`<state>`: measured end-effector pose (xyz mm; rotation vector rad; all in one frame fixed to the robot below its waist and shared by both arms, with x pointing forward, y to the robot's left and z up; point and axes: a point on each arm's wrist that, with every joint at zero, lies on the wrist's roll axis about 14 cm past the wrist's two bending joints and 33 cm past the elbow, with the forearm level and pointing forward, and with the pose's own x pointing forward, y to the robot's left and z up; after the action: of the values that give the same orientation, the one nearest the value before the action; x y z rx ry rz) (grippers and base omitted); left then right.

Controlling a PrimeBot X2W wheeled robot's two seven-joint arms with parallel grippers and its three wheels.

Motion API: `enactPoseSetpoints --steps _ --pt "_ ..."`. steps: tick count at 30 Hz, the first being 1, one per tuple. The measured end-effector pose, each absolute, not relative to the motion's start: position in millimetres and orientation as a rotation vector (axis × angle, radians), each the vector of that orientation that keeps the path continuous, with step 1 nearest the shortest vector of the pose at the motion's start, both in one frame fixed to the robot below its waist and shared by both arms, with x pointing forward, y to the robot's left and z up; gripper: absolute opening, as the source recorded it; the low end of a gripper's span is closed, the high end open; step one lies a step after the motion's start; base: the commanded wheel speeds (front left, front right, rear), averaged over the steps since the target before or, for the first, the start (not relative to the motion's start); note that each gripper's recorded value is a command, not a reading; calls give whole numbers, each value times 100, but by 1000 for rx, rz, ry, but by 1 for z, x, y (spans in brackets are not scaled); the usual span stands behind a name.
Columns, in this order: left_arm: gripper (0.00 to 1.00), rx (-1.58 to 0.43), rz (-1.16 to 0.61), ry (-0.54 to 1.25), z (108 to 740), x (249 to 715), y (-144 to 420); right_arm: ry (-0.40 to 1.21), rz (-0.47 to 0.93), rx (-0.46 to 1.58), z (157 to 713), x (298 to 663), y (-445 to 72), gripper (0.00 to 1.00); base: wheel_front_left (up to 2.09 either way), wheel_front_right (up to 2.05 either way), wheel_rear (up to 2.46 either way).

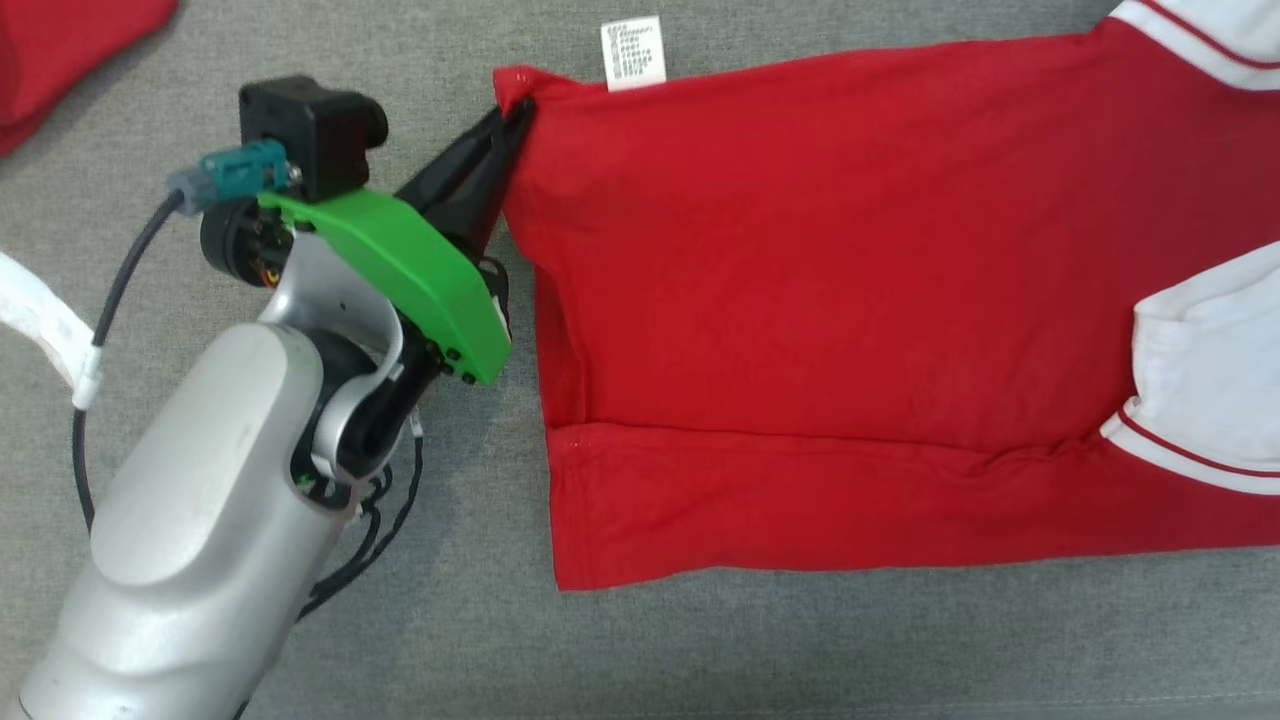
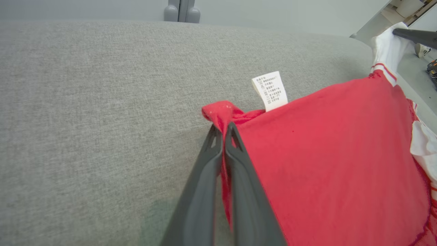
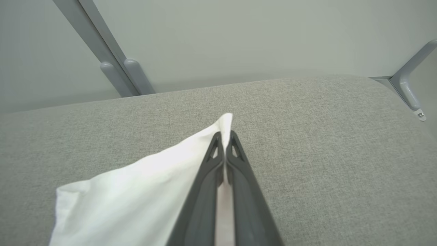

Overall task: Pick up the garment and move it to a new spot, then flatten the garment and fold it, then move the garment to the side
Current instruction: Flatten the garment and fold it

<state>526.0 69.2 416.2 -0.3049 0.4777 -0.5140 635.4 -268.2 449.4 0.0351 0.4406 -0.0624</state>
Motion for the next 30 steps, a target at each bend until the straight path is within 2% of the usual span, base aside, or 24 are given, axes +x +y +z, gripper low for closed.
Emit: enactPoseSetpoints --steps 6,13,20,21,22,23,24,25,30 --pt "0 -350 -543 492 426 485 56 467 -17 92 441 576 -266 0 0 0 0" --pt "0 -404 -542 461 451 444 51 465 -27 129 452 497 -277 0 0 0 0" --pt "0 -444 -549 522 449 409 41 486 -70 177 454 448 -282 0 0 0 0" --pt "20 -447 -543 527 447 407 41 484 -77 185 454 445 -283 0 0 0 0" --pt "52 -453 -532 528 446 406 42 484 -87 191 453 441 -284 0 0 0 0" --pt "100 -453 -524 524 446 406 44 489 -95 191 451 438 -286 0 0 0 0" --pt "100 -453 -516 523 445 406 45 496 -101 189 449 434 -287 82 0 0 0" --pt "100 -453 -506 523 443 406 46 511 -111 191 445 431 -288 100 0 0 0" --pt "100 -324 -443 394 439 415 70 625 -134 181 420 415 -291 100 0 0 0"
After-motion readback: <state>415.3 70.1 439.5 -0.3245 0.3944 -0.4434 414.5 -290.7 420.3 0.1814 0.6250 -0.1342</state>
